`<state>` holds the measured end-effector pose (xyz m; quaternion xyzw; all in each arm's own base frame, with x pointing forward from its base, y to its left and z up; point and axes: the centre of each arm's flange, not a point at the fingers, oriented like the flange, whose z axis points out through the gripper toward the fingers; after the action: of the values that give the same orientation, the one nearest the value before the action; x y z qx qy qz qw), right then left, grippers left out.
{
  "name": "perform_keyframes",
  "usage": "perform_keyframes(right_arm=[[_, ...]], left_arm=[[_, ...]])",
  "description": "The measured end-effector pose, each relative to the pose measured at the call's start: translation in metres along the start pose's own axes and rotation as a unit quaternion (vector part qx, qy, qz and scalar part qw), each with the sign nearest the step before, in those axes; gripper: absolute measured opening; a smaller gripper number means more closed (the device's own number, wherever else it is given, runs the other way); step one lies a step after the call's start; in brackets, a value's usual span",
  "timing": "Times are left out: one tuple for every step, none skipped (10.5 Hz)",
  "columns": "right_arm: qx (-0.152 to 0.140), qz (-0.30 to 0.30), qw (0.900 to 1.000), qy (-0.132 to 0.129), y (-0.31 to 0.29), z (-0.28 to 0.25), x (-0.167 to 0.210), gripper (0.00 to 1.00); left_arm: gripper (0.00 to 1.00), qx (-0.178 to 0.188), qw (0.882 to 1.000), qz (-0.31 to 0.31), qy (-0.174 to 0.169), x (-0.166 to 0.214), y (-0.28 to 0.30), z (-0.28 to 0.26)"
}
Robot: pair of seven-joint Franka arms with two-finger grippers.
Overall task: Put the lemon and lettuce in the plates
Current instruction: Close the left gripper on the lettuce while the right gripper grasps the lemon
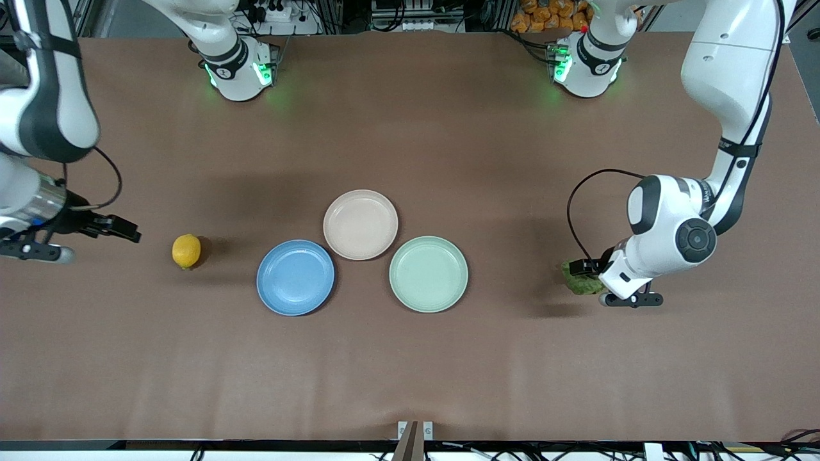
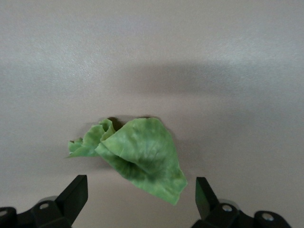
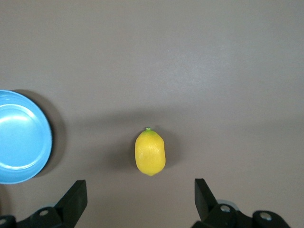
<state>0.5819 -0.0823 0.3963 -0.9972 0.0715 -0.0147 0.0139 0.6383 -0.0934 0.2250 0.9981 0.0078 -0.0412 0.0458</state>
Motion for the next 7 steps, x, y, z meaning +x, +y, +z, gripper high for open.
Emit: perform_keyframes(right_arm=[[0.000, 0.000, 1.000, 0.008, 0.000, 0.014, -0.005, 1.00], [-0.001, 0.000, 1.000, 0.012, 0.001, 0.025, -0.009, 1.00], [-0.001, 0.001, 1.000, 0.014, 0.001, 0.035, -0.014, 1.00], [-0.001, 0.001, 1.000, 0.016, 0.001, 0.042, -0.017, 1.00], [-0.001, 0.001, 1.000, 0.019, 0.001, 0.048, -0.020, 1.00], [-0.001, 0.001, 1.000, 0.024, 0.001, 0.054, -0.023, 1.00], [-0.001, 0.001, 1.000, 0.029, 0.001, 0.061, -0.025, 1.00]], left_arm=[[1.00, -0.001, 1.000, -0.003, -0.002, 0.000, 0.000, 0.006], [1.00, -0.001, 1.000, -0.005, -0.004, 0.000, -0.001, 0.012], [1.00, -0.001, 1.000, -0.005, -0.008, 0.000, -0.001, 0.016], [1.00, -0.001, 1.000, -0.006, -0.009, 0.000, -0.002, 0.021], [1.00, -0.002, 1.000, -0.006, -0.009, 0.001, -0.002, 0.027], [1.00, -0.003, 1.000, -0.006, -0.010, 0.001, -0.001, 0.032], [1.00, -0.001, 1.000, -0.003, -0.011, 0.002, 0.000, 0.037]])
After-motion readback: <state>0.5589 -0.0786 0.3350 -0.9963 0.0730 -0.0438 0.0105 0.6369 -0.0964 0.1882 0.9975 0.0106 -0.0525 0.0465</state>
